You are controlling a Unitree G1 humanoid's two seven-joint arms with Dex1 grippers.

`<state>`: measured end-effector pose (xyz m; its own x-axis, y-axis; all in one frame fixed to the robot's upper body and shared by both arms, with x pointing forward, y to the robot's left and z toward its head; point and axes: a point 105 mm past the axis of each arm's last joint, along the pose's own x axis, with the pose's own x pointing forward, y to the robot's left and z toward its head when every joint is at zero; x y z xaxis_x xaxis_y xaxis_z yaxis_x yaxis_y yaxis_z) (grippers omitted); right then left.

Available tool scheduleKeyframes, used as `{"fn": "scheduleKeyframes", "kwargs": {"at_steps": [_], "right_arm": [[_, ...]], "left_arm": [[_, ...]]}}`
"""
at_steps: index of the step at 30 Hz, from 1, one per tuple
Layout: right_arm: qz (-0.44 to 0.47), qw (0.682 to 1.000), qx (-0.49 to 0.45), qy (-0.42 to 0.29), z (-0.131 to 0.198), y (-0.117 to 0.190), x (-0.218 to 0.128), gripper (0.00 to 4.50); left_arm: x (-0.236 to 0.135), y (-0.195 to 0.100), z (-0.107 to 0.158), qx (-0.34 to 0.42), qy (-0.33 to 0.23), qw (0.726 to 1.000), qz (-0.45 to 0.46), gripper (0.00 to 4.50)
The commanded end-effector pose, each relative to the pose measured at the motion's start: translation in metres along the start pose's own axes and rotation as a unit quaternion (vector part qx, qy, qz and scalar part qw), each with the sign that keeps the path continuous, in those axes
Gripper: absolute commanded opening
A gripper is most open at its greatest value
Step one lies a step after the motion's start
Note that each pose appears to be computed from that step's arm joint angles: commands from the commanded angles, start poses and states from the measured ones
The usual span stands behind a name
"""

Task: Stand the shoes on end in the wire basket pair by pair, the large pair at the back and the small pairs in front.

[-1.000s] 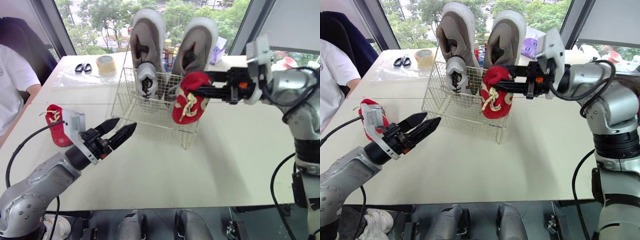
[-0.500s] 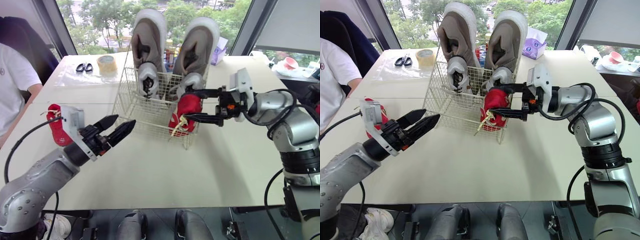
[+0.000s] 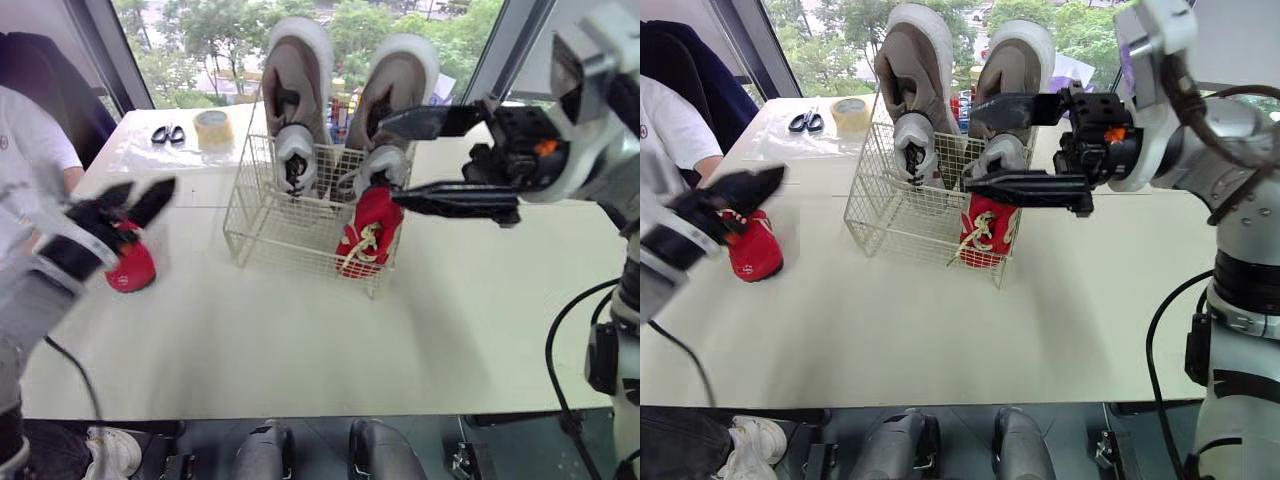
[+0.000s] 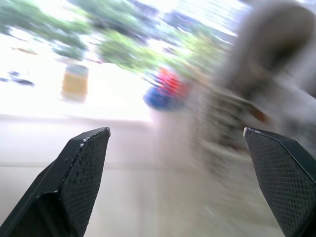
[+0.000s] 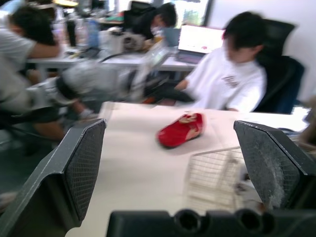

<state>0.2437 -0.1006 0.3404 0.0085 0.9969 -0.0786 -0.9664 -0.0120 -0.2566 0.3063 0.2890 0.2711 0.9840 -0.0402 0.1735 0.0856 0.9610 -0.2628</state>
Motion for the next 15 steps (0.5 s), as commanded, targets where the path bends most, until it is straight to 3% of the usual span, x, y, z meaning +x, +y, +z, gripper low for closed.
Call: {"fn": "scheduleKeyframes", "kwargs": {"at_steps": [1,3,6,15], "right_arm": [[0.053,0.997,0.009,0.048,-0.006,0.016,0.0,4.48],[0.067,0.993,0.014,0.093,-0.021,0.017,-0.005,4.48],[0.098,0.986,0.016,0.131,-0.032,0.024,-0.01,4.48],[0.111,0.984,0.011,0.138,-0.037,0.032,-0.009,4.48]], "left_arm": [[-0.002,0.061,0.023,0.039,-0.018,0.985,0.166,4.5],[-0.002,0.078,0.015,0.063,0.058,0.973,0.213,4.5],[-0.007,0.1,-0.002,0.004,0.162,0.949,0.272,4.5],[0.009,0.118,-0.013,-0.019,0.268,0.916,0.299,4.5]]}}
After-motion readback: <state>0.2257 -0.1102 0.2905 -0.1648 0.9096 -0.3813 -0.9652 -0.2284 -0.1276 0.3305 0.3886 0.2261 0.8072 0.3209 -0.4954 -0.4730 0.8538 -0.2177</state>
